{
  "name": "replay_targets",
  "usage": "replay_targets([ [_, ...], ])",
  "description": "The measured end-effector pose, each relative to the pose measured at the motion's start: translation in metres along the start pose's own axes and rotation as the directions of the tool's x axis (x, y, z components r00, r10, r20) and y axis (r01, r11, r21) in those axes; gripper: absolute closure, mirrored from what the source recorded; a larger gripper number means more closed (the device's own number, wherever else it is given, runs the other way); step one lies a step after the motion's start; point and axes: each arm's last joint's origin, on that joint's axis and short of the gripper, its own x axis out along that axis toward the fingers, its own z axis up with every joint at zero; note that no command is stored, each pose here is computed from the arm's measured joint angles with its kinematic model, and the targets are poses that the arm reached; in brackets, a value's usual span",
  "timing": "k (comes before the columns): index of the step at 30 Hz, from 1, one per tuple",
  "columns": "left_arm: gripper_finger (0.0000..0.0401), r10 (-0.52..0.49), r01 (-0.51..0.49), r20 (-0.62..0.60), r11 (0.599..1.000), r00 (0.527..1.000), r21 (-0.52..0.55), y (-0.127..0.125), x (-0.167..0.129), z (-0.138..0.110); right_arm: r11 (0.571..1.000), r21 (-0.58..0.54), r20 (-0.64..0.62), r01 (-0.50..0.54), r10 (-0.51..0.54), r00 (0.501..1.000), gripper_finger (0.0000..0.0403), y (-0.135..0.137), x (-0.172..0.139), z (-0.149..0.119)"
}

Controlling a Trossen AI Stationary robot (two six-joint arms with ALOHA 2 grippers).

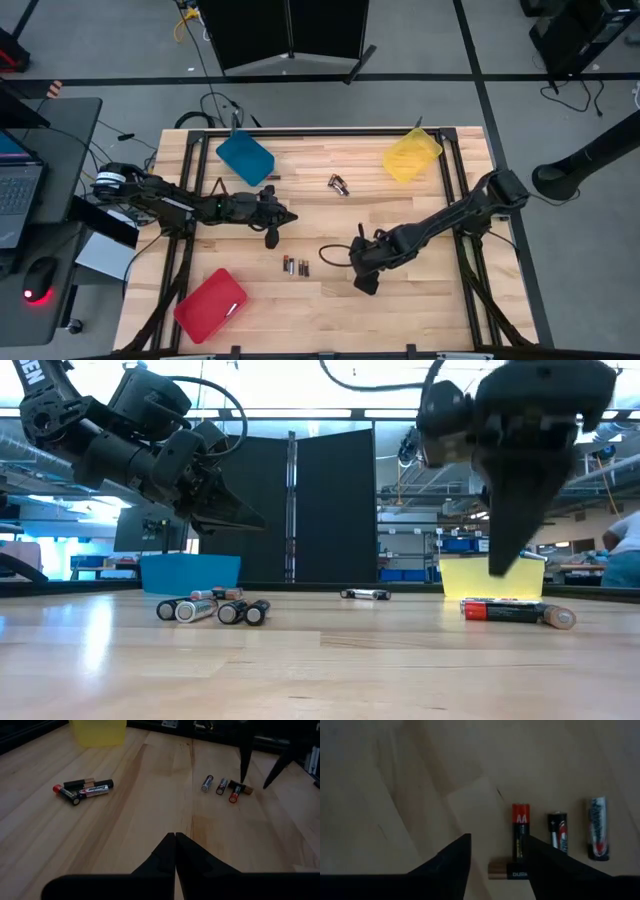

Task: Sort batteries
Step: Put the black orange battery into the yellow bin

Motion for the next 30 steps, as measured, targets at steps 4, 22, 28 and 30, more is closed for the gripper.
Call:
replay_targets([
  [4,0.0384,0.0,0.0,-0.001,1.0,1.0,0.0,0.0,0.0,-0.0001,1.0,-0.003,-0.036,0.028,-0.028,0.999,0.0212,0.0011,0.0056,0.0001],
  [22,0.0384,0.003,-0.003,-0.018,1.0,1.0,0.001,0.0003,0.0,-0.0017,0.988,-0.084,0.026,0.129,-0.127,0.992,0.0214,0.0058,0.0038,-0.0052],
  [28,0.0384,0.003,-0.003,-0.018,1.0,1.0,0.001,0.0003,0.0,-0.0017,0.984,-0.112,0.034,0.138,-0.135,0.99,0.0215,0.0056,0.0039,-0.0053],
  [30,0.0384,0.003,-0.003,-0.018,1.0,1.0,0.001,0.0003,0.0,-0.0017,0.984,-0.114,0.035,0.138,-0.135,0.99,0.0215,0.0057,0.0039,-0.0053],
])
